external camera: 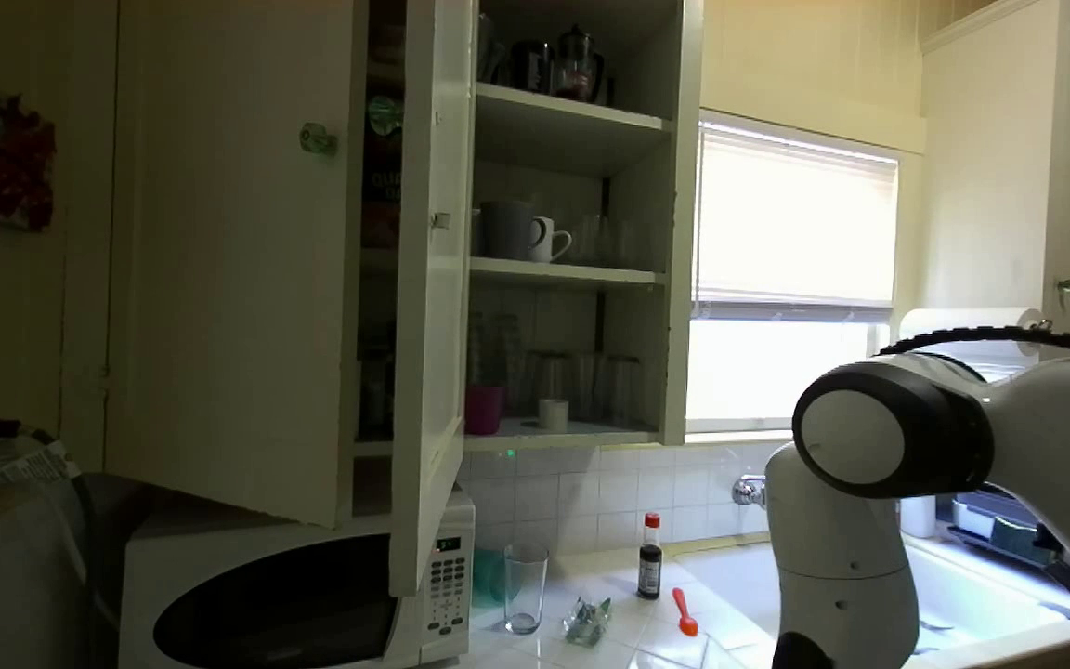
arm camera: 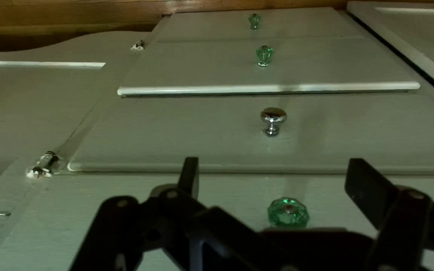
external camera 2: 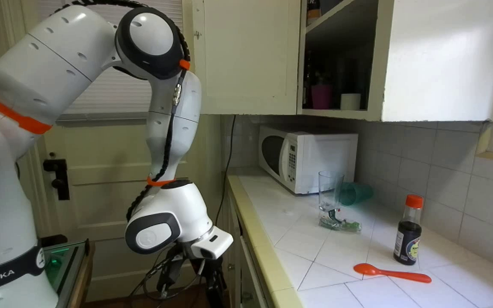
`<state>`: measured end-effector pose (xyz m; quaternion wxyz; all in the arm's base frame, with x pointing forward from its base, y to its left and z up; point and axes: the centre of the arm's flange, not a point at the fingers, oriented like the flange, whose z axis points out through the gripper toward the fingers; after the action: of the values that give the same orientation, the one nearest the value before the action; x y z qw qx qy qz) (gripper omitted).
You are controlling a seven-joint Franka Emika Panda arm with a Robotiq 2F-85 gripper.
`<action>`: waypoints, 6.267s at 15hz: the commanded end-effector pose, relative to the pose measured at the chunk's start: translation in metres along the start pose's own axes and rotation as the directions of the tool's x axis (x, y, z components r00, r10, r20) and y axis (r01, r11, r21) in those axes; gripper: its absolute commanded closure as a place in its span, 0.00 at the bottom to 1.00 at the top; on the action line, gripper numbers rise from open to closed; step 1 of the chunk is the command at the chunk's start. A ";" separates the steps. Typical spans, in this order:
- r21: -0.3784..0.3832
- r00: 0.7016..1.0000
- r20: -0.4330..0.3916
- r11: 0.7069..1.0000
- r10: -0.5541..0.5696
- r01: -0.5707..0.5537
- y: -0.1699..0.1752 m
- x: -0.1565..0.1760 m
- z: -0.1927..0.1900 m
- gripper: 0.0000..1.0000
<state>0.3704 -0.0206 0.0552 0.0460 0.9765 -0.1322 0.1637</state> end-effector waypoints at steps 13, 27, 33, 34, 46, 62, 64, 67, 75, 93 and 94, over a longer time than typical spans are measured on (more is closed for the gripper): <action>0.008 1.000 0.027 1.000 0.010 -0.010 -0.020 0.048 0.020 0.01; -0.024 0.995 0.062 0.997 0.073 -0.072 -0.017 0.045 0.037 0.42; -0.039 0.996 0.066 0.997 0.063 -0.060 -0.015 0.048 0.036 0.03; -0.039 0.996 0.065 0.997 0.062 -0.060 -0.015 0.048 0.036 0.00; -0.033 0.996 0.079 0.998 0.049 -0.047 -0.022 0.066 0.043 0.34; 0.026 0.979 0.198 0.999 -0.051 0.047 -0.061 0.001 0.035 0.91; 0.034 0.975 0.215 0.998 -0.060 0.054 -0.065 -0.009 0.033 0.91; 0.040 0.974 0.215 0.997 -0.078 0.071 -0.071 -0.016 0.029 0.91; 0.039 0.948 0.292 0.992 -0.124 0.118 -0.097 -0.058 0.019 0.19; -0.283 0.878 0.113 0.832 -0.465 0.477 -0.070 -0.031 -0.073 0.00; -0.242 0.891 0.132 0.858 -0.434 0.453 -0.067 -0.022 -0.072 0.00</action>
<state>0.3424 0.0695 0.0860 0.2261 0.9648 0.0717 0.1132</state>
